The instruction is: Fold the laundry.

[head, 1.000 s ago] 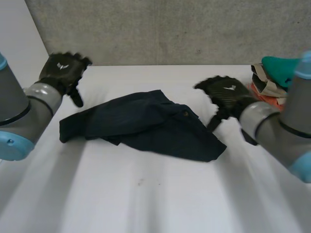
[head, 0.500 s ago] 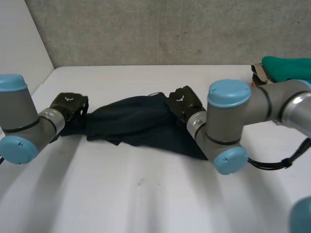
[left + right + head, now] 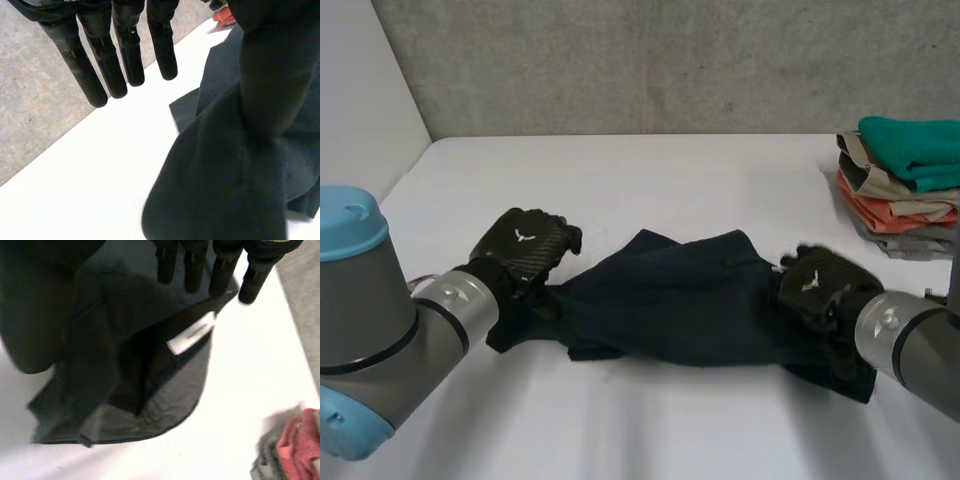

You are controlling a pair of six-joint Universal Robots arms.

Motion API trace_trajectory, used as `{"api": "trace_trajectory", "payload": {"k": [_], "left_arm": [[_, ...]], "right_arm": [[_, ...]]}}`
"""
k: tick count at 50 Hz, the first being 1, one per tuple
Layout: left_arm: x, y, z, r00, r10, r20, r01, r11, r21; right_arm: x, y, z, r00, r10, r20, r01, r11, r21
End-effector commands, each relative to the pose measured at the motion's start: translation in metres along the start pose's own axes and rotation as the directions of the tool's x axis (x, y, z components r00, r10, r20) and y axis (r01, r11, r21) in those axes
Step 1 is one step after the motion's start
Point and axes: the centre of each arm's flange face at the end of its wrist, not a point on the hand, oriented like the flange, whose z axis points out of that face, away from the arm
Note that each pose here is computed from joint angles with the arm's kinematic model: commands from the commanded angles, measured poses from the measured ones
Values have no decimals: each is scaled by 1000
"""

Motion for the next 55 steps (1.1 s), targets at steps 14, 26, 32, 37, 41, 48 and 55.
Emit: {"api": "trace_trajectory", "payload": {"k": [14,26,32,37,41,48,55], "left_arm": [[-31,22,-27,974,-73,216,96,991,-96],[-22,47,-24,957,-207,201,241,957,-161],[-16,60,-17,962,-203,184,239,949,-204],[-17,67,-2,963,-196,184,235,947,-217],[-25,50,6,963,-187,194,217,965,-146],[-47,-50,-17,957,-170,236,123,971,203],[-79,-159,-77,919,-200,340,-34,817,575]], "right_arm": [[76,-62,22,957,280,-78,-253,935,250],[17,-42,95,929,347,127,-362,925,118],[1,-37,109,915,377,145,-395,911,122],[2,-39,116,925,369,86,-379,900,215],[17,-50,109,925,379,22,-367,879,304],[79,-100,31,912,388,-135,-264,806,530],[125,-133,-52,871,414,-266,-138,724,676]]}}
